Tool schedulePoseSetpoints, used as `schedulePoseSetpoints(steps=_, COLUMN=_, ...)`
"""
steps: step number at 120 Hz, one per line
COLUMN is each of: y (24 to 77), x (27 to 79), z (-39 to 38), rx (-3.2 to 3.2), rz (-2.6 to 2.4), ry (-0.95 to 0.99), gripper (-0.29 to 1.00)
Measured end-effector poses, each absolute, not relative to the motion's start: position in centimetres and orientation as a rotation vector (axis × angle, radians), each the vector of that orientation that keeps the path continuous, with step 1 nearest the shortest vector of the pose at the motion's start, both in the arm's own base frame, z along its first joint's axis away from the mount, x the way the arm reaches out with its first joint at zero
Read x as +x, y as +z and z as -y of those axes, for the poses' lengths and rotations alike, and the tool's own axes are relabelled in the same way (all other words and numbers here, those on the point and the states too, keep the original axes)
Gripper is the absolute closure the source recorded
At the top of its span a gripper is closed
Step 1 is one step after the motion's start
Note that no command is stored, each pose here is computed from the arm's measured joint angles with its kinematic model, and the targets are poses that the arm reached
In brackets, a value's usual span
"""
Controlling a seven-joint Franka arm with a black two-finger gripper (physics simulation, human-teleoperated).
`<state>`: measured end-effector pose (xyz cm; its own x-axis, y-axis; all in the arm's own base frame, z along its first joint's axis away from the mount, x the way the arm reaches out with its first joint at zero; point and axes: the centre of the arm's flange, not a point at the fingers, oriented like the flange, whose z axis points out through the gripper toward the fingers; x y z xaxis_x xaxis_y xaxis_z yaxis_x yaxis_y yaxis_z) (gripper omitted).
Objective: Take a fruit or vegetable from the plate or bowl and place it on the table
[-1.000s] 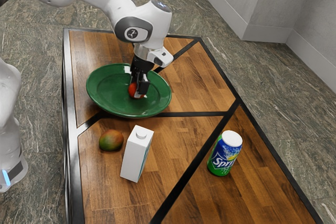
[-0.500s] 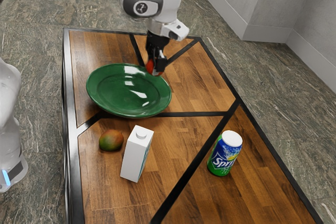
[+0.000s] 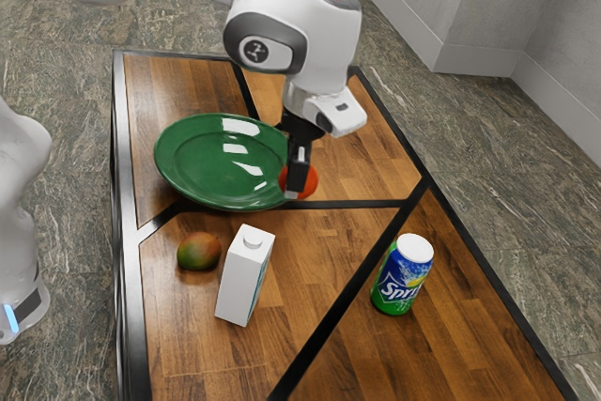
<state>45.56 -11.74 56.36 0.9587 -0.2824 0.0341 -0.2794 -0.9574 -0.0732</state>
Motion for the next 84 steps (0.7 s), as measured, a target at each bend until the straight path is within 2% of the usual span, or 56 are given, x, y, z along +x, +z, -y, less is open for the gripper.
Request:
schedulePoseSetpoints(steps=23, y=56.3, x=44.4, z=16.5, rx=-3.026, rz=-0.535, ry=-0.098, gripper=0.54)
schedulePoseSetpoints(steps=39, y=56.3, x=44.1, z=17.5, rx=-3.032, rz=-0.553, ry=-0.104, gripper=0.27)
schedulePoseSetpoints(steps=49, y=56.3, x=44.1, z=17.6, rx=-3.043, rz=-0.552, ry=-0.103, gripper=0.16)
schedulePoseSetpoints(steps=73, y=56.3, x=44.1, z=17.4, rx=-3.053, rz=-0.544, ry=-0.103, gripper=0.05)
schedulePoseSetpoints(steps=84, y=61.9, x=50.2, z=13.6, rx=-3.072, rz=-0.381, ry=-0.209, gripper=0.04)
